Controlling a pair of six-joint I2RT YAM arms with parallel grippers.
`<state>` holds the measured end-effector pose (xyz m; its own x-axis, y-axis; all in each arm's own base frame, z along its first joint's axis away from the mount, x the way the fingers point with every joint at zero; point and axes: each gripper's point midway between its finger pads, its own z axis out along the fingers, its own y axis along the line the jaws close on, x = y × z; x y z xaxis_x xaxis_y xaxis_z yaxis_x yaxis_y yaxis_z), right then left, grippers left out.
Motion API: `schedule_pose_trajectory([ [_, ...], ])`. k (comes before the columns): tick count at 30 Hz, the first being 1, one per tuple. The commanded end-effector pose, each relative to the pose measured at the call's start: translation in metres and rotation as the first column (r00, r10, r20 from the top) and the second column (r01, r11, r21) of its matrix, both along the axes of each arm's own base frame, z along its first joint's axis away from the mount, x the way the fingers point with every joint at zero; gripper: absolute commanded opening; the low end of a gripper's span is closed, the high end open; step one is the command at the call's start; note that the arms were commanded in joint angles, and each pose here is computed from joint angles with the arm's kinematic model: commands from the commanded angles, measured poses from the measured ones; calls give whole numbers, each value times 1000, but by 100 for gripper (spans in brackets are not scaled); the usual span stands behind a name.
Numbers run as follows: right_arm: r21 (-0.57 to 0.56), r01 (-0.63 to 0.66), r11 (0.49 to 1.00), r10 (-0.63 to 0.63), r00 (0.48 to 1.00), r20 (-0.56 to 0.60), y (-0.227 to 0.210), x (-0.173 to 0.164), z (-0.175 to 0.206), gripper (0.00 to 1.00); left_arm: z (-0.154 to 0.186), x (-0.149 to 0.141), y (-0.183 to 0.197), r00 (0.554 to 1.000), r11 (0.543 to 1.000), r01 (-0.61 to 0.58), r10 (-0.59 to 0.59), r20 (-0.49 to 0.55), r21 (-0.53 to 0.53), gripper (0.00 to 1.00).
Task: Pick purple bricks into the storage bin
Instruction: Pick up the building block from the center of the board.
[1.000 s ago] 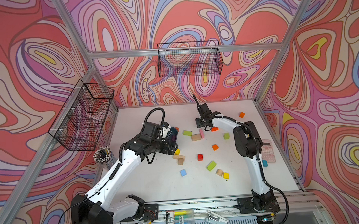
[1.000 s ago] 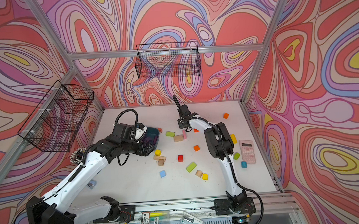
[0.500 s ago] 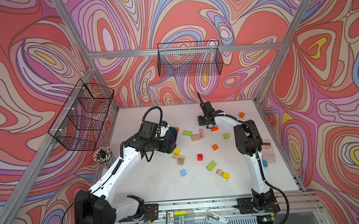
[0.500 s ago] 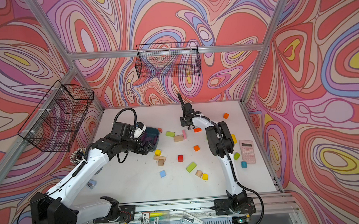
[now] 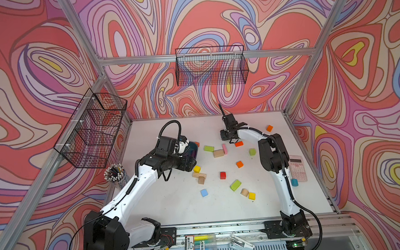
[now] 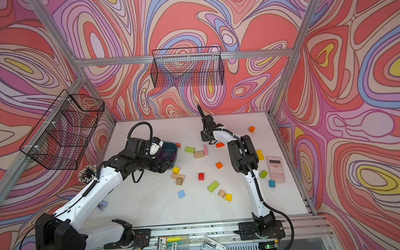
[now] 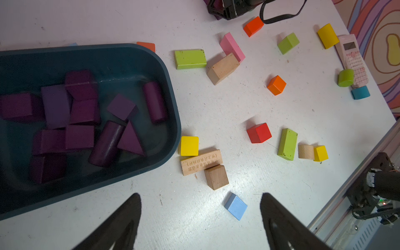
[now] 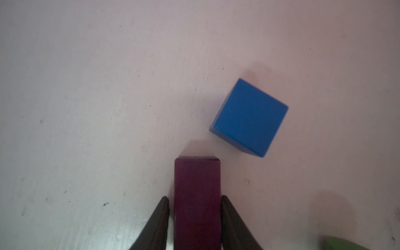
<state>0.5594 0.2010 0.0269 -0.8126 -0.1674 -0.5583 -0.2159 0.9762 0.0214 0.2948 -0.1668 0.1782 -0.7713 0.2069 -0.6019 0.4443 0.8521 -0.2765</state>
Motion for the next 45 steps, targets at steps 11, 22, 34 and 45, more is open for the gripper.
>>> schedule_pose_trajectory([
  [11,33,-1,999,0,999,35,2,-4,43,23,12,12,19,993,995,-97,96,69,20,89],
  [22,174,10,985,-28,994,104,11,-15,114,22,19,27,54,960,961,-273,269,82,48,90],
  [34,294,-77,953,36,989,142,72,-53,161,22,21,37,97,888,887,-459,456,64,54,89],
  [45,299,-229,926,193,970,147,167,-108,163,22,19,38,147,767,762,-642,639,63,86,89],
])
